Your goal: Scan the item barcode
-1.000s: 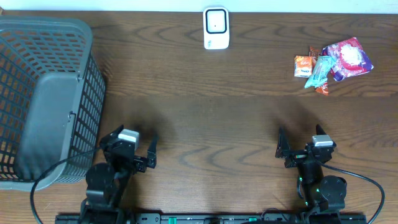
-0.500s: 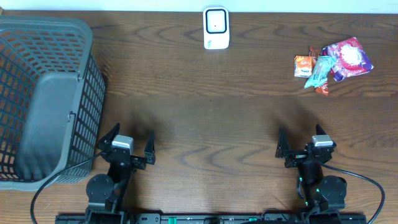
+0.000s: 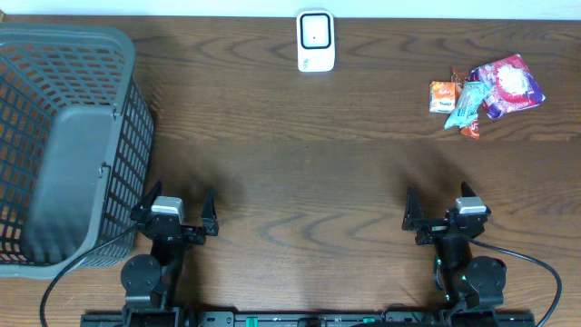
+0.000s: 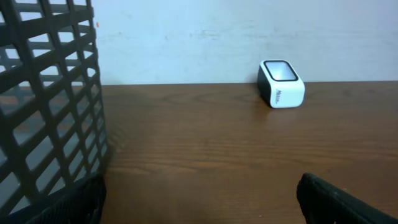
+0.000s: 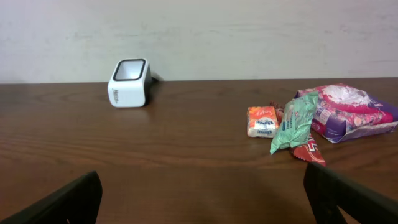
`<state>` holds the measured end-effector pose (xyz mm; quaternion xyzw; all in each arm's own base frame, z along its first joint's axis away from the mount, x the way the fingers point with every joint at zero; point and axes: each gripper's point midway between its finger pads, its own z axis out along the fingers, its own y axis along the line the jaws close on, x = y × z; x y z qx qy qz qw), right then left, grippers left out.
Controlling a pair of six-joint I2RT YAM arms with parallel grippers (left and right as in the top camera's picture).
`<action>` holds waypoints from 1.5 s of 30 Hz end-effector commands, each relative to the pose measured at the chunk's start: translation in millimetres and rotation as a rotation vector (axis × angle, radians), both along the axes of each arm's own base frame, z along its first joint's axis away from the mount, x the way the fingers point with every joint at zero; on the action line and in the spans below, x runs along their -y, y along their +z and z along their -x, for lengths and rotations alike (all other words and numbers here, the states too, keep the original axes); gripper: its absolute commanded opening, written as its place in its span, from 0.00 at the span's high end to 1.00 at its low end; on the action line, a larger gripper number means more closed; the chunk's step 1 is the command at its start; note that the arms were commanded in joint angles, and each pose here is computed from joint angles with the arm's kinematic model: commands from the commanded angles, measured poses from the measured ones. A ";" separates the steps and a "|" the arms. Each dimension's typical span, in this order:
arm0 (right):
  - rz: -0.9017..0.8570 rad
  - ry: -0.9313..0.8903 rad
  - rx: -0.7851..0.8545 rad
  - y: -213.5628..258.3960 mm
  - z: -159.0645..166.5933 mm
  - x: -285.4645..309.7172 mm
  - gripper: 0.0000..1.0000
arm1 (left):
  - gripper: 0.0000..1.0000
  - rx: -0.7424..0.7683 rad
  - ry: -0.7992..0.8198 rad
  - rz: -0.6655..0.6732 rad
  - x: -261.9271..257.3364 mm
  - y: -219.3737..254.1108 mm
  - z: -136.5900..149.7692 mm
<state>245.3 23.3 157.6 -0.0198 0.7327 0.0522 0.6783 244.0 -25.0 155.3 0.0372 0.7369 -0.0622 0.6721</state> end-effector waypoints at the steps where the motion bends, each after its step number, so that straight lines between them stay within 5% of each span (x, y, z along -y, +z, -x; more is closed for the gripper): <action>1: 0.011 -0.009 0.001 -0.9 0.0 2.1 0.01 | 0.02 -0.051 -0.005 0.013 0.8 -14.8 1.5; 45: 0.011 -0.009 0.001 -0.9 0.0 2.1 0.01 | 0.02 -0.043 -0.033 -0.018 5.1 -13.8 1.9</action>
